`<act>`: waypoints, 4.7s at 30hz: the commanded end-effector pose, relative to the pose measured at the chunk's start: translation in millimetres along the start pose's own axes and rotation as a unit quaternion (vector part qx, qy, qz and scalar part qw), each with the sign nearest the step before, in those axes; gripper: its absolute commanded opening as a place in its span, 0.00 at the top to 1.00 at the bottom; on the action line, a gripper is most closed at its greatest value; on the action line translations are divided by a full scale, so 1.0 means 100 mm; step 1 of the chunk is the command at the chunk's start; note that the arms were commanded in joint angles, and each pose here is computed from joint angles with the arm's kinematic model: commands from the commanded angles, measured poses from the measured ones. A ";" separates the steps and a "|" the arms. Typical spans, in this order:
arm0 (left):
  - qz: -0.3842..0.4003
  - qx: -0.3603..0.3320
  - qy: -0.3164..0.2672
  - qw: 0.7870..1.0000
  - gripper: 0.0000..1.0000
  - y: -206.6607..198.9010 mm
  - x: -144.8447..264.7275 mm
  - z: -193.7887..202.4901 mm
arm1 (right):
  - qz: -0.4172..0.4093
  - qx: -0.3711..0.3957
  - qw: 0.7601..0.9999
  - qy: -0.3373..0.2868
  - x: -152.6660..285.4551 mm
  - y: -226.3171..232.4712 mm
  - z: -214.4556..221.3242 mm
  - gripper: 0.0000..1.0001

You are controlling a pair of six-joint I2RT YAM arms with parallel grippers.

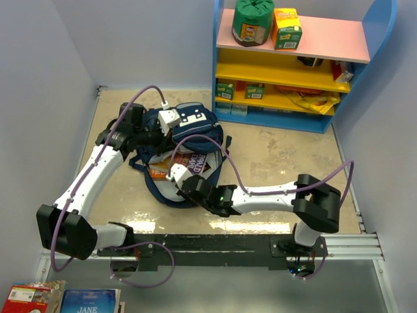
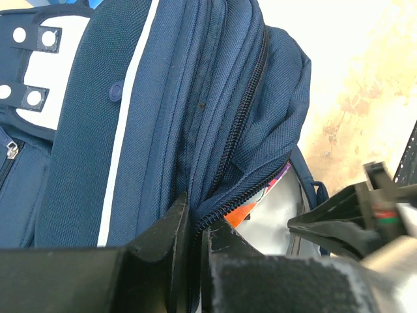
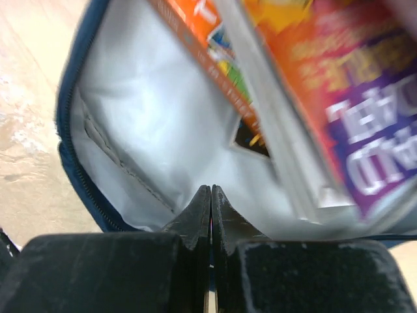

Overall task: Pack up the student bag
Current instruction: Place the book in the student bag, then adjust the student bag at the center of the board.

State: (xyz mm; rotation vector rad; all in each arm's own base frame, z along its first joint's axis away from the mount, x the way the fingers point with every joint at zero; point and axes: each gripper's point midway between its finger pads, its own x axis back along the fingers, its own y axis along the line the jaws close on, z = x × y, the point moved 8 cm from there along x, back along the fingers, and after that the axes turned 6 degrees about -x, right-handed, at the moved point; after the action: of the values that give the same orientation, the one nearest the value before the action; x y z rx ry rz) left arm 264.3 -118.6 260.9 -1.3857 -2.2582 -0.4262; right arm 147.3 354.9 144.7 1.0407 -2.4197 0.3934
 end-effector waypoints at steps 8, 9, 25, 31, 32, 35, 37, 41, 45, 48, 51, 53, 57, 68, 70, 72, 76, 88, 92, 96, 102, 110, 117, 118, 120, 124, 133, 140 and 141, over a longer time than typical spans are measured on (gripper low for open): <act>-0.004 -0.044 -0.069 0.997 1.00 -0.04 0.19 -0.36 | 0.101 -0.127 0.984 -0.070 -0.46 -0.16 -0.10 1.00; -0.002 -0.043 -0.068 0.997 1.00 -0.05 0.19 -0.35 | 0.125 -0.118 0.982 -0.076 -0.51 -0.20 -0.11 1.00; 0.020 -0.032 -0.051 0.998 1.00 -0.12 0.20 -0.29 | 0.146 -0.112 0.975 -0.123 -0.38 -0.18 -0.23 0.93; 0.079 -0.033 -0.042 0.995 0.93 -0.20 0.13 -0.19 | 0.023 -0.149 0.978 -0.144 0.48 0.01 -0.27 0.70; 0.110 -0.021 -0.036 0.993 0.84 -0.28 0.13 -0.14 | 0.010 -0.167 0.975 -0.150 0.60 -0.02 -0.29 0.69; 0.169 -0.026 -0.007 0.985 0.56 -0.43 0.08 -0.02 | -0.028 -0.223 0.959 -0.174 0.98 -0.12 -0.35 0.65; 0.188 -0.048 -0.004 0.981 0.34 -0.46 0.09 -0.02 | -0.023 -0.239 0.953 -0.188 1.13 -0.20 -0.43 0.65; 0.189 -0.070 -0.020 0.979 0.00 -0.51 0.22 -0.14 | 0.016 -0.227 0.952 -0.203 1.28 -0.33 -0.63 0.63; 0.119 -0.102 -0.045 0.987 0.00 -0.42 0.39 -0.34 | 0.026 -0.220 0.953 -0.205 1.21 -0.27 -0.87 0.62; 0.097 -0.143 -0.058 0.983 0.00 -0.41 0.58 -0.52 | 0.027 -0.215 0.954 -0.207 1.13 -0.21 -0.96 0.62; 0.085 -0.142 -0.061 0.984 0.02 -0.40 0.69 -0.60 | 0.032 -0.201 0.955 -0.218 1.01 -0.17 -1.11 0.62; 0.049 -0.139 -0.056 0.988 0.06 -0.28 0.73 -0.59 | 0.033 -0.201 0.954 -0.222 0.91 -0.17 -1.19 0.63; -0.031 -0.082 -0.046 0.995 0.17 0.11 0.77 -0.30 | 0.034 -0.198 0.952 -0.229 0.70 -0.07 -1.37 0.66; -0.143 0.035 0.027 0.989 0.18 1.01 0.91 0.76 | 0.004 -0.167 0.978 -0.126 -0.05 0.20 -1.24 0.80; -0.139 0.036 0.030 0.989 0.17 1.01 0.83 0.89 | -0.006 -0.173 0.980 -0.094 -0.12 0.27 -0.96 0.86; -0.136 0.039 0.037 0.989 0.16 0.99 0.77 1.02 | -0.027 -0.177 0.982 -0.057 -0.12 0.36 -0.66 0.88; -0.138 0.022 0.065 0.988 0.14 1.01 0.70 1.22 | -0.045 -0.167 0.985 -0.011 0.02 0.54 -0.20 0.91; -0.176 0.068 0.055 0.981 0.23 1.17 0.84 1.47 | -0.050 -0.131 0.989 -0.045 0.39 0.56 -0.71 0.80; -0.174 0.112 0.026 0.978 0.33 1.27 1.02 1.51 | -0.082 -0.103 0.981 -0.141 0.62 0.62 -1.61 0.73; -0.152 0.137 0.016 0.979 0.38 1.19 1.03 1.59 | -0.065 -0.003 0.988 -0.137 0.24 0.69 -1.69 0.65; -0.137 0.179 0.007 0.974 0.38 1.24 1.07 1.74 | -0.064 0.189 0.977 -0.070 -0.54 0.87 -1.30 0.59; -0.187 0.169 0.038 0.967 0.30 1.38 1.12 1.86 | -0.034 0.241 0.968 -0.052 -1.05 0.77 -1.12 0.46; -0.144 0.165 0.023 0.975 0.37 1.36 1.08 1.90 | 0.040 0.217 0.972 -0.084 -1.33 0.77 -1.04 0.46; -0.140 0.154 0.021 0.978 0.37 1.35 1.06 1.91 | 0.071 0.207 0.972 -0.082 -1.35 0.72 -1.01 0.47; -0.127 0.151 0.015 0.980 0.40 1.32 1.05 1.91 | 0.086 0.196 0.975 -0.065 -1.42 0.68 -0.91 0.49; -0.104 0.131 0.007 0.986 0.44 1.32 1.03 1.90 | 0.103 0.150 0.983 -0.032 -1.40 0.57 -0.66 0.77; -0.093 0.033 -0.023 0.995 0.20 1.39 0.69 1.40 | 0.079 0.042 0.995 0.036 -0.90 0.24 -0.03 1.00; -0.060 -0.040 -0.014 0.997 0.18 1.45 0.12 0.92 | 0.105 -0.011 0.993 0.053 -0.55 -0.04 0.21 1.00; -0.054 -0.043 -0.010 0.998 0.19 1.43 0.07 0.92 | 0.110 -0.019 0.992 0.053 -0.51 -0.09 0.22 1.00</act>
State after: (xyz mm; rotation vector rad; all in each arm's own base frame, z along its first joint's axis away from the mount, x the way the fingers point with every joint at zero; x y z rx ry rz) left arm 348.2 17.9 170.8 -1.2616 -2.3176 -0.4274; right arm 161.4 408.1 100.7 0.9332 -2.4118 0.5281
